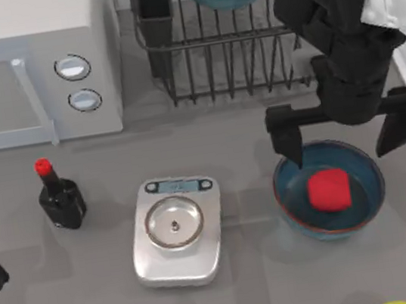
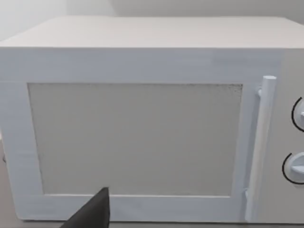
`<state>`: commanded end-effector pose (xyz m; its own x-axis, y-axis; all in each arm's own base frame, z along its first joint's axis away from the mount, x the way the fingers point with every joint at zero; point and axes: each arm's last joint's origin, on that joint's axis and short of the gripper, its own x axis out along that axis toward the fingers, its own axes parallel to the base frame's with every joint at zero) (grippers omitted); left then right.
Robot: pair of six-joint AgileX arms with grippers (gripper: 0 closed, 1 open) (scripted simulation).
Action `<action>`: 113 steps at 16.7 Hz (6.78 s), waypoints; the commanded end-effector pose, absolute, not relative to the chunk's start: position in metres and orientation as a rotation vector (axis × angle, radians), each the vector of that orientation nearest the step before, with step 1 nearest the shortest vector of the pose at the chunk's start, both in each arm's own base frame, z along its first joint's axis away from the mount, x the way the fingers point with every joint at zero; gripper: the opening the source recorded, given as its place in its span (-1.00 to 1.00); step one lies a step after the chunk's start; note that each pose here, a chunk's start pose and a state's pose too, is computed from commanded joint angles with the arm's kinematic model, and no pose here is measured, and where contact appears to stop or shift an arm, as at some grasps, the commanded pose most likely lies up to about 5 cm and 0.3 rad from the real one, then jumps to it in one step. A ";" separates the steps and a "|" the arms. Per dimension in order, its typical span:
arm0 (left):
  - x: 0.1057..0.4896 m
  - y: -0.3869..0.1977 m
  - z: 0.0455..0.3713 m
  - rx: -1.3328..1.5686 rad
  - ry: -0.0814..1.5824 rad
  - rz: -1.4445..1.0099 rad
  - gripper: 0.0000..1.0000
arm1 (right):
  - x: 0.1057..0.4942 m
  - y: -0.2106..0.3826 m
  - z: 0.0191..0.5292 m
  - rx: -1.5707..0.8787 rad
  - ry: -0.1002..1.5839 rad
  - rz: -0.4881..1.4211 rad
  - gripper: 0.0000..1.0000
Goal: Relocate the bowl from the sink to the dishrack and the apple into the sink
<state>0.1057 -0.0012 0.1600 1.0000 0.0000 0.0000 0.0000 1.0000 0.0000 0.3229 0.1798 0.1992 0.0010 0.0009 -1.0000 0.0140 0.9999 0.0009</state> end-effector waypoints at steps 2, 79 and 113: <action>0.106 -0.001 0.160 0.000 0.000 0.000 1.00 | 0.324 0.180 0.188 0.010 1.573 -0.011 1.00; 0.106 -0.001 0.160 0.000 0.000 0.000 1.00 | 0.283 -0.126 0.220 0.009 0.008 0.039 -1.00; 0.106 -0.001 0.160 0.000 0.000 0.000 1.00 | 0.267 -0.136 0.059 0.000 0.000 -0.010 -0.85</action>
<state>0.1057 -0.0012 0.1600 1.0000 0.0000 0.0000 0.0000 1.0000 0.0000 0.2671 -0.1364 0.0590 1.0000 -0.0100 0.0000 0.0100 1.0000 0.0000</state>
